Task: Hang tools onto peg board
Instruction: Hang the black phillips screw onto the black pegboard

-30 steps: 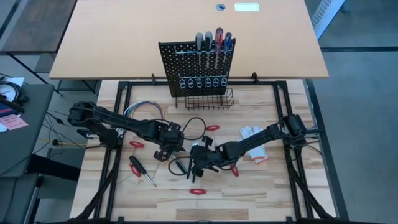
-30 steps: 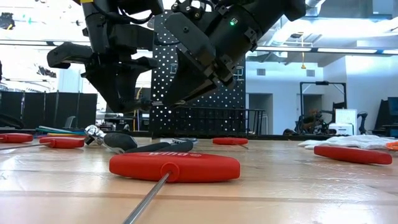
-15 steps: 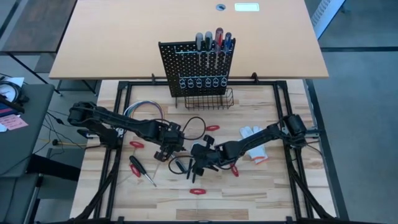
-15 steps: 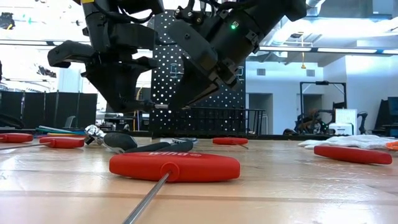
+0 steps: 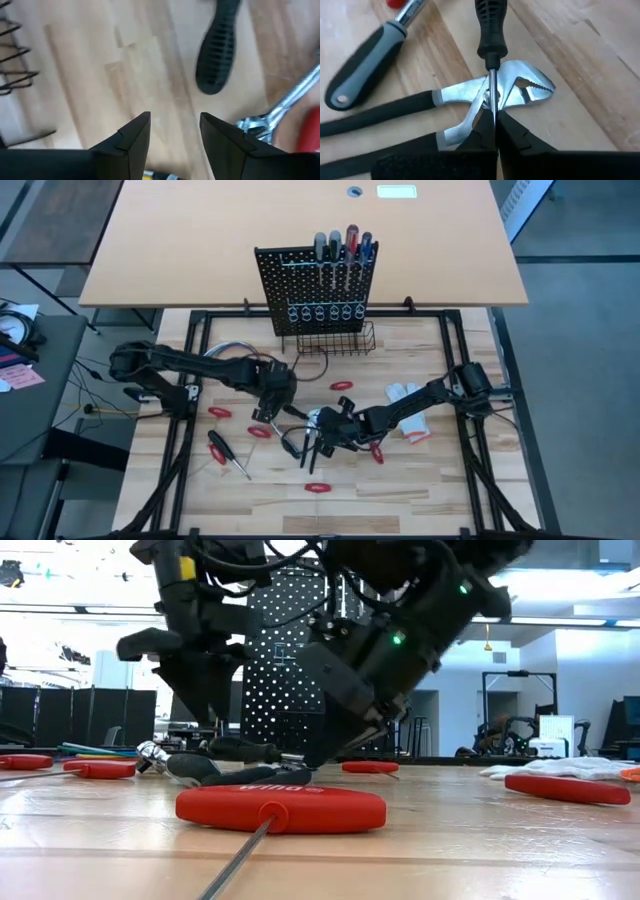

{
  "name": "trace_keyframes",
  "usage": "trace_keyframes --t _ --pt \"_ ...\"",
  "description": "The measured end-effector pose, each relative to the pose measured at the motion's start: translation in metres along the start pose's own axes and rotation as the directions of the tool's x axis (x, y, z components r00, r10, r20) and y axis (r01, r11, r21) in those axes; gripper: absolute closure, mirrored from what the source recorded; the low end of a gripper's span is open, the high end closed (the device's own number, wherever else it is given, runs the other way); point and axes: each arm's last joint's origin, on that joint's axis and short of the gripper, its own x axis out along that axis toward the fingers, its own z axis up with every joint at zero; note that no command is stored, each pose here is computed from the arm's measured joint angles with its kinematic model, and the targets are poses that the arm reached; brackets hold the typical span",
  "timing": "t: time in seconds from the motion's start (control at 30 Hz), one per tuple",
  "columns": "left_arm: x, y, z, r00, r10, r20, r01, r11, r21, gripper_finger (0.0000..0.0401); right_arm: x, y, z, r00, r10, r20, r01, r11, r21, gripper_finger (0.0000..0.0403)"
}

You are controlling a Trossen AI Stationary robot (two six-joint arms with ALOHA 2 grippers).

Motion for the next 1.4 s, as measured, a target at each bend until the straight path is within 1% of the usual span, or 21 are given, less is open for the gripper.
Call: trace_keyframes --t 0.1,0.23,0.3,0.43,0.53,0.67,0.73,0.77,0.83,0.97,1.1,1.17,1.3,1.4 --pt "-0.005 0.009 -0.003 0.999 0.011 0.031 -0.010 0.999 -0.041 0.0233 0.001 -0.006 -0.009 0.999 0.013 0.031 -0.015 0.999 0.040 0.0403" --pt "-0.019 0.010 -0.013 0.987 0.052 0.152 -0.039 0.996 -0.083 0.0233 0.000 -0.012 -0.018 0.995 -0.005 0.103 -0.003 0.997 0.078 0.0403" --pt "-0.028 0.009 -0.019 0.970 0.085 0.227 -0.060 0.992 -0.115 0.0233 -0.002 -0.013 -0.022 0.985 -0.012 0.171 -0.007 0.994 0.107 0.0403" --pt "-0.046 0.001 -0.036 0.909 0.154 0.387 -0.076 0.975 -0.210 0.0233 -0.006 -0.014 -0.022 0.948 -0.015 0.318 -0.044 0.983 0.177 0.0403" --pt "-0.053 -0.011 -0.050 0.852 0.192 0.487 -0.074 0.965 -0.252 0.0233 -0.010 -0.012 -0.015 0.908 -0.012 0.418 -0.073 0.980 0.185 0.0403" --pt "-0.051 -0.029 -0.067 0.789 0.268 0.552 -0.125 0.951 -0.283 0.0233 -0.018 -0.011 0.004 0.814 -0.036 0.580 -0.093 0.977 0.191 0.0403" --pt "-0.050 -0.034 -0.074 0.744 0.328 0.582 -0.156 0.932 -0.327 0.0233 -0.023 -0.013 0.013 0.757 -0.074 0.649 -0.079 0.976 0.204 0.0403" --pt "-0.048 -0.037 -0.077 0.729 0.345 0.591 -0.162 0.926 -0.341 0.0233 -0.025 -0.015 0.019 0.729 -0.100 0.677 -0.061 0.976 0.211 0.0403" --pt "-0.044 -0.042 -0.081 0.690 0.361 0.627 -0.145 0.918 -0.369 0.0233 -0.028 -0.020 0.032 0.672 -0.141 0.727 -0.022 0.977 0.210 0.0403" --pt "-0.031 -0.055 -0.088 0.639 0.346 0.687 -0.103 0.923 -0.370 0.0232 -0.038 -0.030 0.072 0.542 -0.193 0.818 0.046 0.979 0.200 0.0403" --pt "-0.016 -0.066 -0.093 0.610 0.328 0.721 -0.076 0.930 -0.359 0.0232 -0.047 -0.040 0.117 0.438 -0.246 0.865 0.159 0.968 0.195 0.0403" --pt "-0.009 -0.070 -0.095 0.614 0.319 0.722 -0.075 0.934 -0.349 0.0232 -0.053 -0.047 0.140 0.386 -0.279 0.879 0.214 0.954 0.209 0.0403" --pt "-0.005 -0.071 -0.095 0.620 0.315 0.719 -0.076 0.935 -0.345 0.0232 -0.067 -0.062 0.178 0.298 -0.384 0.874 0.331 0.900 0.283 0.0403" --pt "-0.005 -0.071 -0.095 0.620 0.315 0.718 -0.080 0.937 -0.341 0.0232 -0.074 -0.076 0.199 0.254 -0.425 0.869 0.376 0.871 0.317 0.0403"
